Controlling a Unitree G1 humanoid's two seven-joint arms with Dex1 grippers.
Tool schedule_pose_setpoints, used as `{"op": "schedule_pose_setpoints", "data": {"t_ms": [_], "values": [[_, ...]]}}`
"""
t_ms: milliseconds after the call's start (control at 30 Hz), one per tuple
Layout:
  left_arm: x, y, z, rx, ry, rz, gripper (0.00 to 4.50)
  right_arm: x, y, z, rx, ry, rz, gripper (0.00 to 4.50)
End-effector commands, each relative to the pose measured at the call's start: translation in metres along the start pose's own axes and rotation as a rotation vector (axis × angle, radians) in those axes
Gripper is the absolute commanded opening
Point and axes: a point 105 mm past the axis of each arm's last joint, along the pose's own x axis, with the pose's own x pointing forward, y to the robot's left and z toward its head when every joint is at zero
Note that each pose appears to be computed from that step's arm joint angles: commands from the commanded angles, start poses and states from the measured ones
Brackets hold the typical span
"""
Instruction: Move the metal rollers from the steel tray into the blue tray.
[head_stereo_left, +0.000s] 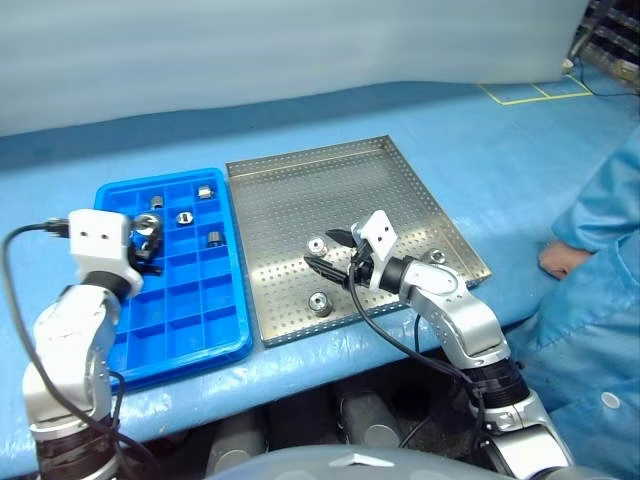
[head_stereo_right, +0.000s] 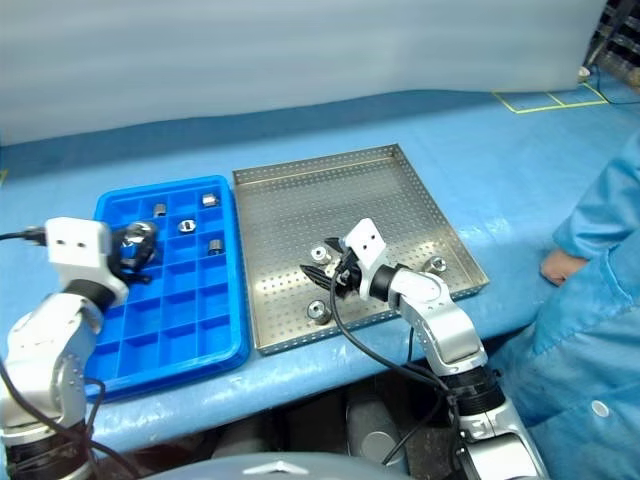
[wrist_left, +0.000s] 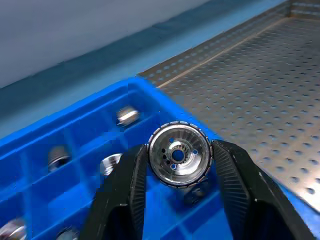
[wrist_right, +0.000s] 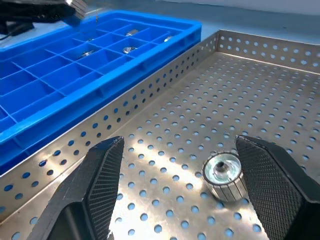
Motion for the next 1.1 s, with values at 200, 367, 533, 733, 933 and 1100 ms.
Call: {"op": "schedule_pose_setpoints", "data": {"t_ms": [200, 367, 533, 733, 933, 1100], "values": [[-0.016, 0.020, -0.002, -0.014, 0.035, 0.200, 1.76, 0.005, -0.004, 0.020, -0.027, -0.056, 0.010, 3.74], [-0.012, 0.017, -0.020, -0.025, 0.106, 0.209, 1.76, 0.005, -0.005, 0.020, -0.032, -0.052, 0.003, 3.74], [-0.004, 0.006, -0.029, -0.013, 0.134, 0.151, 1.76, 0.003, -0.007, 0.021, -0.039, -0.054, -0.010, 3.74], [-0.002, 0.003, -0.009, -0.033, 0.065, 0.146, 3.62, -0.001, -0.015, 0.019, -0.036, -0.046, -0.053, 3.74], [0.006, -0.061, 0.047, -0.161, -0.186, -0.229, 3.62, -0.009, -0.030, 0.017, -0.069, -0.015, -0.135, 3.74], [-0.005, -0.157, 0.053, -0.120, -0.159, -0.781, 3.62, -0.033, -0.034, 0.016, -0.142, 0.049, -0.129, 3.74]]}}
